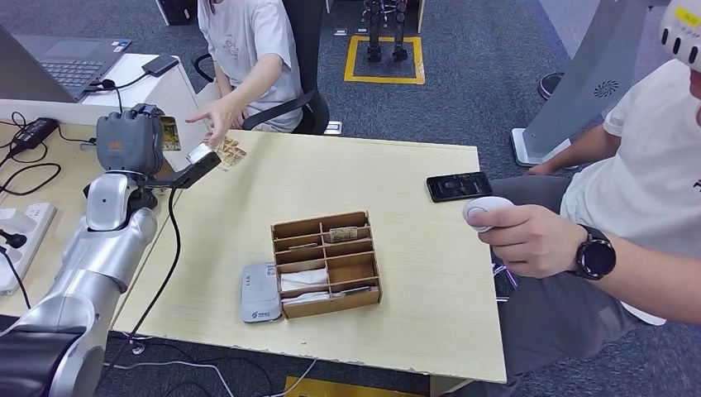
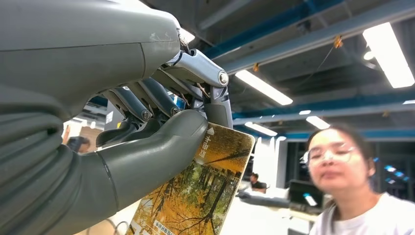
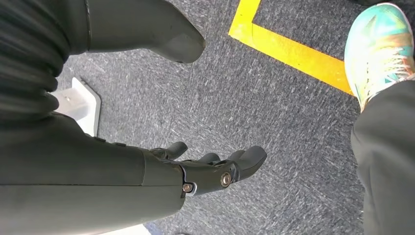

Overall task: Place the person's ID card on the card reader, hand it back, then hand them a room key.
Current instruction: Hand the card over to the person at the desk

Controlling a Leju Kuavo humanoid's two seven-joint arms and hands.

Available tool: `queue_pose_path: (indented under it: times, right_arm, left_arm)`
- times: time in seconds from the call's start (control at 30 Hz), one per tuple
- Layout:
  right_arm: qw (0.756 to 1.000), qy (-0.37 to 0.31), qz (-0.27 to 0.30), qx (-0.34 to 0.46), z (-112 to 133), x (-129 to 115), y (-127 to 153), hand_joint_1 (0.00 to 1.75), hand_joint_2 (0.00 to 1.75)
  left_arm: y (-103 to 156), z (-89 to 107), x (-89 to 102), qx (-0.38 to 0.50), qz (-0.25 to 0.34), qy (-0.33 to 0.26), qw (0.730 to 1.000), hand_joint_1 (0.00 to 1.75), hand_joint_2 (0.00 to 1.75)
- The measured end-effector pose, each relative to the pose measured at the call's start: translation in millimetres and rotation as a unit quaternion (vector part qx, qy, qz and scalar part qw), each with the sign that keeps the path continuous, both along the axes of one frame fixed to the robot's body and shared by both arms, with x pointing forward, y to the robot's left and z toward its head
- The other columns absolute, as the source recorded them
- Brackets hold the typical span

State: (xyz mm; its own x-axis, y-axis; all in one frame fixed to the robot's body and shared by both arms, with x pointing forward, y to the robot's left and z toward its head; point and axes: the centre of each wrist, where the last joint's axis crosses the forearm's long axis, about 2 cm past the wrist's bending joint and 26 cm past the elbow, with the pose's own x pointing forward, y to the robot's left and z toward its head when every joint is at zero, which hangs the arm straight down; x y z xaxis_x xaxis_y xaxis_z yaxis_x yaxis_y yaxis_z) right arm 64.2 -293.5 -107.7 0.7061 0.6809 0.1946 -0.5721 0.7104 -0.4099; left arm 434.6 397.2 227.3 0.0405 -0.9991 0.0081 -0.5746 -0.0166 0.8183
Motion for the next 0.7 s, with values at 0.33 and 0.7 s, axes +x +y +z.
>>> queue_pose_path:
  times: [0.33, 0.7]
  right_arm:
    - [1.000, -0.001, 0.012, 0.001, 0, 1, 1, 0.00, 1.75]
    - [1.000, -0.004, 0.015, -0.002, 0, 2, 1, 0.00, 1.75]
  left_arm:
    - [5, -6.6, 9.7, 0.000, 0.027, 0.030, 0.999, 1.75, 1.75]
    - [4, -8.4, 13.3, -0.002, 0.033, 0.040, 0.999, 0.00, 1.75]
